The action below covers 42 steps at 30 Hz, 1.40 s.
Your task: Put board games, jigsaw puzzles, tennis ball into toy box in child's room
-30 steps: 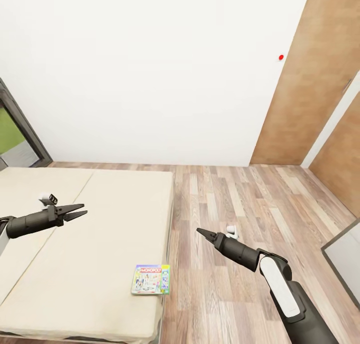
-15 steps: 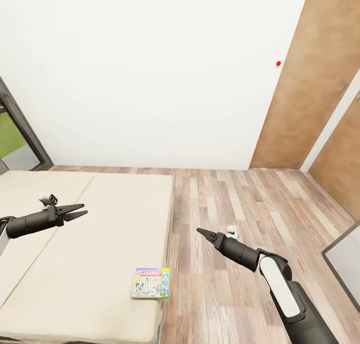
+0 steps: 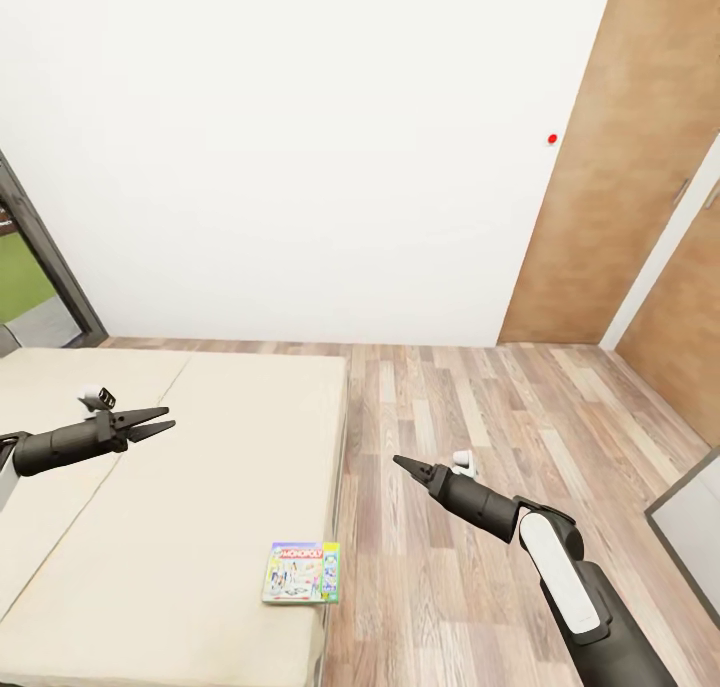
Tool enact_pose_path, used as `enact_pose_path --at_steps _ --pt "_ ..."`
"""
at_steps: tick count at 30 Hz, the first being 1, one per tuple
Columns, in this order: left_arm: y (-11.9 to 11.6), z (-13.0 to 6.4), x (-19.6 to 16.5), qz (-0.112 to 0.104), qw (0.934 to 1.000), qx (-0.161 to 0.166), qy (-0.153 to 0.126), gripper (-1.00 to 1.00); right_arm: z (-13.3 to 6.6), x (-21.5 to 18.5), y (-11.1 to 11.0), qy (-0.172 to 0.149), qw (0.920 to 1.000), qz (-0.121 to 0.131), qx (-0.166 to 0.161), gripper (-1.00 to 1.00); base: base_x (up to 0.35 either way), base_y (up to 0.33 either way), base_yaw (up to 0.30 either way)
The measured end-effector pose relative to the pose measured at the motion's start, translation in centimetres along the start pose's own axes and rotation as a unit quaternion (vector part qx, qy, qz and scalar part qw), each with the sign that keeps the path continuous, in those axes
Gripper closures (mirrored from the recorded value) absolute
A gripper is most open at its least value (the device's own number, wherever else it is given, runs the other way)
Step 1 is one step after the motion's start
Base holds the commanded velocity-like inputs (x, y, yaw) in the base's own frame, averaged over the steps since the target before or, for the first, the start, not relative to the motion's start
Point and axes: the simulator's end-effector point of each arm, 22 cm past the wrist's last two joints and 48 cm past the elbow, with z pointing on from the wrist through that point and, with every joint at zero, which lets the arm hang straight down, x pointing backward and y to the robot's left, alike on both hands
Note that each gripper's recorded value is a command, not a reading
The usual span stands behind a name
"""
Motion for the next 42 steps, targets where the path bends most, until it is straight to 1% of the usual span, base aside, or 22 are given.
enact_pose_path --at_steps 16,42 --pt "-1.4 -0.3 -0.6 0.011 0.9999 0.005 -0.005 -1.00 -0.3 -0.6 1.2 -0.006 0.9999 -0.010 -0.006 -1.00 0.000 0.000 0.007" --pt "-3.7 -0.6 -1.4 0.029 0.9994 0.015 -0.012 -1.00 -0.9 -1.5 3.3 -0.015 0.9994 -0.027 -0.017 -1.00 0.000 0.000 0.062"
